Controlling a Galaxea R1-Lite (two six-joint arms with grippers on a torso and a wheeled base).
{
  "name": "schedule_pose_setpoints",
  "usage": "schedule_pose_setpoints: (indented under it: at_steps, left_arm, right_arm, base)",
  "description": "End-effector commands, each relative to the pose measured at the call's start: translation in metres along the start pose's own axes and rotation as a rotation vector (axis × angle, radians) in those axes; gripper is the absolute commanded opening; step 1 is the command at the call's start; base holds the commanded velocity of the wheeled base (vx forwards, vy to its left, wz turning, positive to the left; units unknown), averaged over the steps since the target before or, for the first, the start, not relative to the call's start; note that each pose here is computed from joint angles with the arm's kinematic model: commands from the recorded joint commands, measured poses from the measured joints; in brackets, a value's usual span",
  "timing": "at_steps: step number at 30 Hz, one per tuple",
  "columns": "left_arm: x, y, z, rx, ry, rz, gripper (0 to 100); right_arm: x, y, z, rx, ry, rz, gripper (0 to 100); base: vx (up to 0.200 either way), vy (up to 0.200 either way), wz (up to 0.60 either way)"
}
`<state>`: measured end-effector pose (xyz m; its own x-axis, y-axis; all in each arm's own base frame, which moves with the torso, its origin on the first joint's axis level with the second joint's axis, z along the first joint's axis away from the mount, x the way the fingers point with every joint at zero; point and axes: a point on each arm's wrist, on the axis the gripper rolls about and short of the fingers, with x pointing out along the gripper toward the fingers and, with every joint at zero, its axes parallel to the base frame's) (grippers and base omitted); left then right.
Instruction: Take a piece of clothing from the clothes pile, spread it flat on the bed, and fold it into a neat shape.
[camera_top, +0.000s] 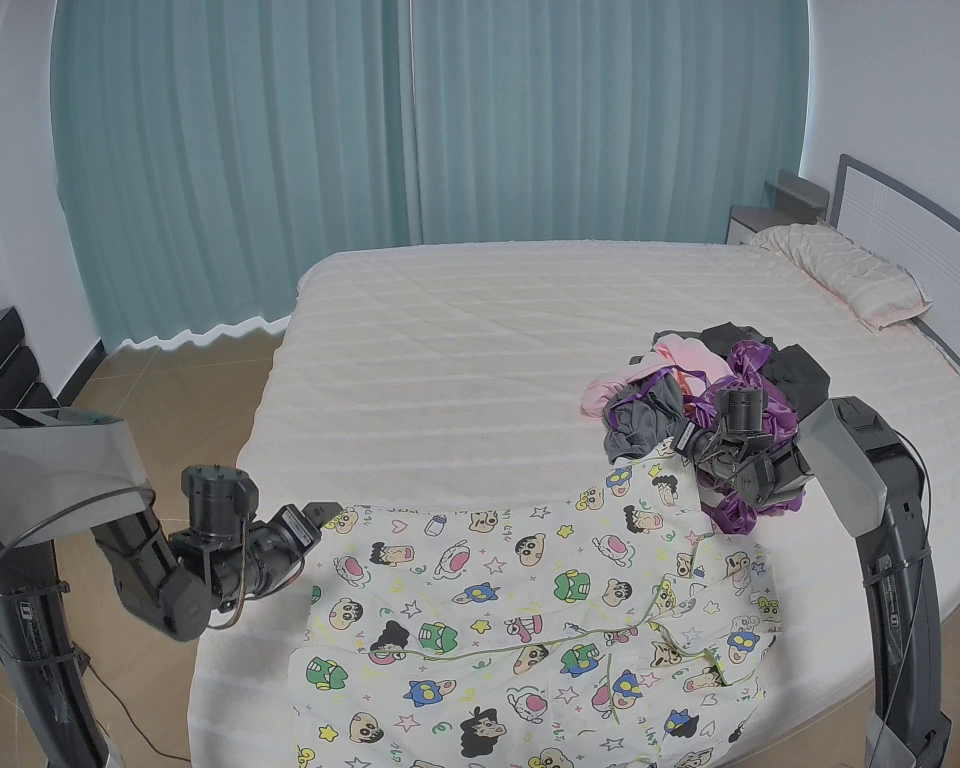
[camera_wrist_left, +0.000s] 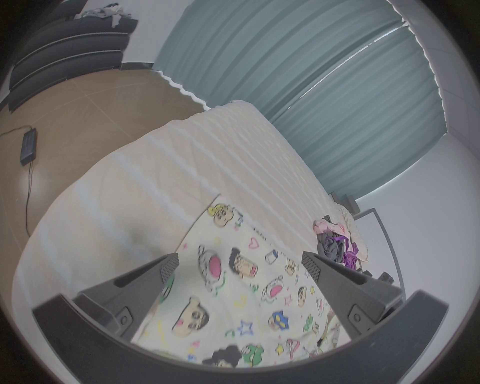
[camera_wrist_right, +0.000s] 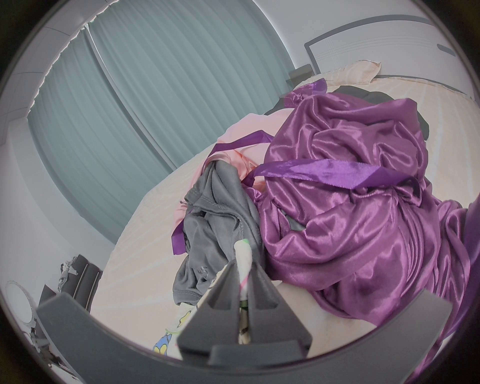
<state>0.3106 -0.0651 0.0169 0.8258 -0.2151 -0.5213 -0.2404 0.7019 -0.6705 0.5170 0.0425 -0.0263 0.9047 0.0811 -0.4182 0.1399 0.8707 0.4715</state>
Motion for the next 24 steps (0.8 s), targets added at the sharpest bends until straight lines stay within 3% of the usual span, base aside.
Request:
schedule_pose_setpoints:
  at_steps: [1, 9, 24]
  left_arm:
    - [0.060, -0.005, 0.038, 0.051, -0.014, 0.035, 100]
    - [0.110, -0.002, 0.050, 0.255, 0.089, 0.072, 100]
    - [0.134, 0.005, 0.048, 0.345, 0.135, 0.070, 100]
  right_arm:
    - [-0.006, 0.004, -0.008, -0.006, 0.032, -0.003, 0]
    - [-0.019, 0.009, -0.006, -0.008, 0.049, -0.005, 0]
    - [-0.020, 0.005, -0.014, -0.008, 0.072, -0.017, 0]
  base:
    - [0.000, 0.000, 0.00]
    - [0.000, 0.000, 0.00]
    - [0.000, 0.000, 0.00]
